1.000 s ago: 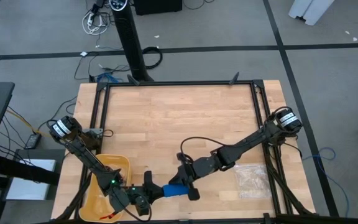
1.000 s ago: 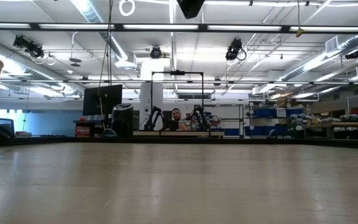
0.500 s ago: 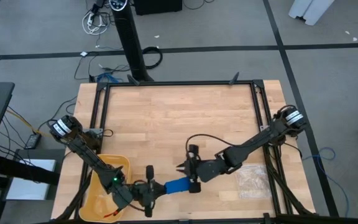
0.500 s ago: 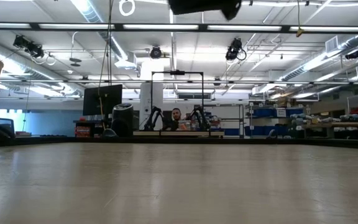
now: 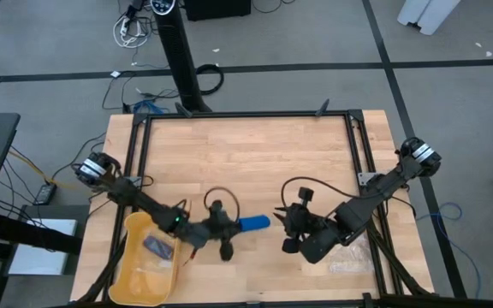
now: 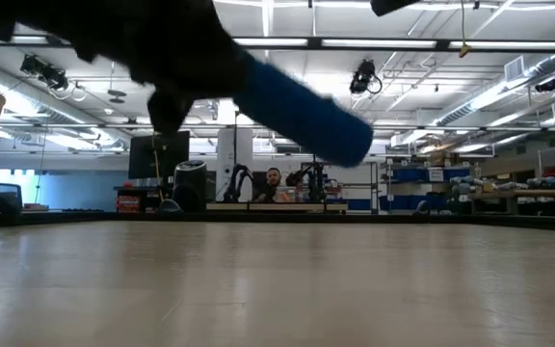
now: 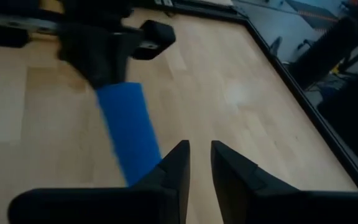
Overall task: Roll bandage
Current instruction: Roll the blue bandage
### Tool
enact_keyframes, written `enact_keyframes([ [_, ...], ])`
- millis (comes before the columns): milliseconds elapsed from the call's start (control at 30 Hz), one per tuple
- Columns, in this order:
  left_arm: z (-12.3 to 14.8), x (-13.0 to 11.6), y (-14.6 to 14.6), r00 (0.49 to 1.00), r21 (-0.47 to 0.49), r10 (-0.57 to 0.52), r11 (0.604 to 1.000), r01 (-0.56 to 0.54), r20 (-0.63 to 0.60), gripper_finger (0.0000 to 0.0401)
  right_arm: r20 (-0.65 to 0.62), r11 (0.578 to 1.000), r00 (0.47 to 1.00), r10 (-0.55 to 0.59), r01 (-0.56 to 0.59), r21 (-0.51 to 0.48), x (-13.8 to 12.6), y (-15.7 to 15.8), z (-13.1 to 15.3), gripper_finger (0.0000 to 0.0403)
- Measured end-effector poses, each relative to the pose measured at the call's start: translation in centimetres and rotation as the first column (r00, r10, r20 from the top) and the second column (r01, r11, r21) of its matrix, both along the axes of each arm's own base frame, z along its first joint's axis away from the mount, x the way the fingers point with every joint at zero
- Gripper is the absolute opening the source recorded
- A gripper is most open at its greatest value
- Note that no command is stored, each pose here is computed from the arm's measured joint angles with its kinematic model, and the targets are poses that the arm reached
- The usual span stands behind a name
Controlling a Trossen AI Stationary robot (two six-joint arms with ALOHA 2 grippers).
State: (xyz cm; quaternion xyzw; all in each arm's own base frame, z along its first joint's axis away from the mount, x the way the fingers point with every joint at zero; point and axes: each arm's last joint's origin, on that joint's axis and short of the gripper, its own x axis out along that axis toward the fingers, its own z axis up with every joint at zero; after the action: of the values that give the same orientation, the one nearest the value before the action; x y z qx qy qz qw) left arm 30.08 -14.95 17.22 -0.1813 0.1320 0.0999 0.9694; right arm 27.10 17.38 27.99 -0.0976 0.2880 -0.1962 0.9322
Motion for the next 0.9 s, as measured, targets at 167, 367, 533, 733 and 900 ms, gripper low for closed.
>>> enact_keyframes([
  [167, -0.9, 0.8, 3.0, 0.999, -0.053, 0.033, 0.998, -0.035, -0.035, 0.0021, -0.018, 1.0, 1.0, -0.015, 0.015, -0.001, 0.1, 0.0, -0.6, 0.0063],
  [367, -1.5, 1.3, 5.1, 0.993, -0.058, 0.066, 0.996, -0.073, -0.102, 0.0021, -0.032, 0.999, 0.999, -0.033, 0.033, -0.009, 0.3, -0.3, -0.9, 0.0064],
  [533, -2.5, 1.1, 6.5, 0.97, 0.021, 0.121, 0.993, -0.119, -0.213, 0.0021, -0.052, 0.999, 0.998, -0.036, 0.036, -0.007, 0.5, -0.6, -1.1, 0.0065],
  [733, -3.0, 0.8, 7.1, 0.946, 0.154, 0.167, 0.98, -0.128, -0.276, 0.0022, -0.064, 0.999, 0.997, -0.046, 0.046, 0.001, 0.6, -0.9, -1.2, 0.0066],
  [900, -3.2, 0.7, 7.2, 0.938, 0.264, 0.14, 0.963, -0.054, -0.317, 0.0024, -0.076, 0.999, 0.996, -0.043, 0.045, 0.029, 0.9, -1.1, -1.4, 0.007],
])
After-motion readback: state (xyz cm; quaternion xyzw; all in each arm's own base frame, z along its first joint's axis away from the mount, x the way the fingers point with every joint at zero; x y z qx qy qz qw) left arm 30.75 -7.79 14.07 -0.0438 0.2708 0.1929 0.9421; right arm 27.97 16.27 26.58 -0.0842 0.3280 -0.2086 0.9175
